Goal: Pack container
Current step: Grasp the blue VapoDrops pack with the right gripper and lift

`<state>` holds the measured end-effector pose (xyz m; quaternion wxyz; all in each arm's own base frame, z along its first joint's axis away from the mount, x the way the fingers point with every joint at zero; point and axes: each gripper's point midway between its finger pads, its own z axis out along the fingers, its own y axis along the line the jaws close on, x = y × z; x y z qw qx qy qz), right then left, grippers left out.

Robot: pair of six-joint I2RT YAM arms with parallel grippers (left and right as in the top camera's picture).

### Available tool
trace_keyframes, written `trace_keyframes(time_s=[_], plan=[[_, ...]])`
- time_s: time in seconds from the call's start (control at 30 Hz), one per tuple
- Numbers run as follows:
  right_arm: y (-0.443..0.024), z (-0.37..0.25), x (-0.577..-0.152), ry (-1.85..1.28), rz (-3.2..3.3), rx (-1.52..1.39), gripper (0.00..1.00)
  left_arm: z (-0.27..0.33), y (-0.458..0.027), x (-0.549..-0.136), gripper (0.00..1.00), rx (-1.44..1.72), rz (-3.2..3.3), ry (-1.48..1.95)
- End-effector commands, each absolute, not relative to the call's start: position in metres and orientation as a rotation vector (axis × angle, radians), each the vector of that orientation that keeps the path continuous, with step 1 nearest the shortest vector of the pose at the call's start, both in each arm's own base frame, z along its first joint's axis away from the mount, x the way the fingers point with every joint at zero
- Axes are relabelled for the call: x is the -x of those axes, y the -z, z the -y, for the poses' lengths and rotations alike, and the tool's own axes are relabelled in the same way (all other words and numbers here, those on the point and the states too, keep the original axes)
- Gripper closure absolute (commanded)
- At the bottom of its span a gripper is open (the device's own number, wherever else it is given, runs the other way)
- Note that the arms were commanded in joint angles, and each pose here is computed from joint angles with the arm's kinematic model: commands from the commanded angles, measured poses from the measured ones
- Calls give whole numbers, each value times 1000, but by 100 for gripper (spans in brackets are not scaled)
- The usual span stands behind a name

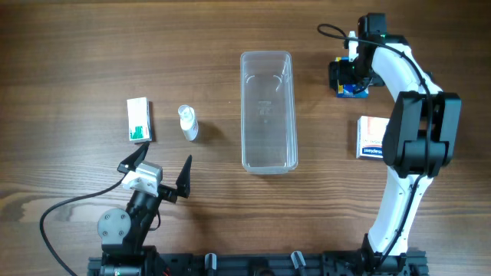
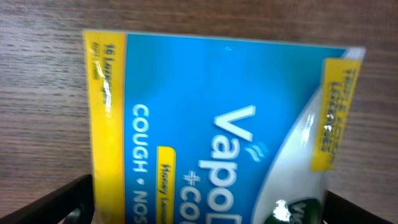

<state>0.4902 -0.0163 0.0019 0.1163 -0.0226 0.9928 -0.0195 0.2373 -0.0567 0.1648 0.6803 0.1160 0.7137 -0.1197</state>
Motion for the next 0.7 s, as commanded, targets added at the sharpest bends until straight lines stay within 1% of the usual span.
trace_keyframes(time_s=[0.0, 0.07, 0.1, 0.2, 0.33, 0.5, 0.67], plan=[[3, 26, -493, 101, -2910, 59, 0, 57, -164, -237, 0, -273, -1598, 263], [4, 25, -492, 100, -2914, 56, 2, 57, -164, -237, 0, -273, -1598, 263], [3, 25, -492, 99, -2913, 54, 6, 57, -164, -237, 0, -273, -1598, 263], [3, 25, -493, 99, -2910, 54, 14, 57, -163, -237, 0, -272, -1601, 264], [4, 25, -492, 94, -2915, 53, 19, 57, -163, -237, 0, -272, -1602, 264], [-4, 25, -492, 89, -2907, 14, 20, 57, -163, -237, 0, -272, -1602, 264], [-26, 21, -492, 58, -2877, -26, 20, 57, -163, -237, 0, -272, -1603, 264]])
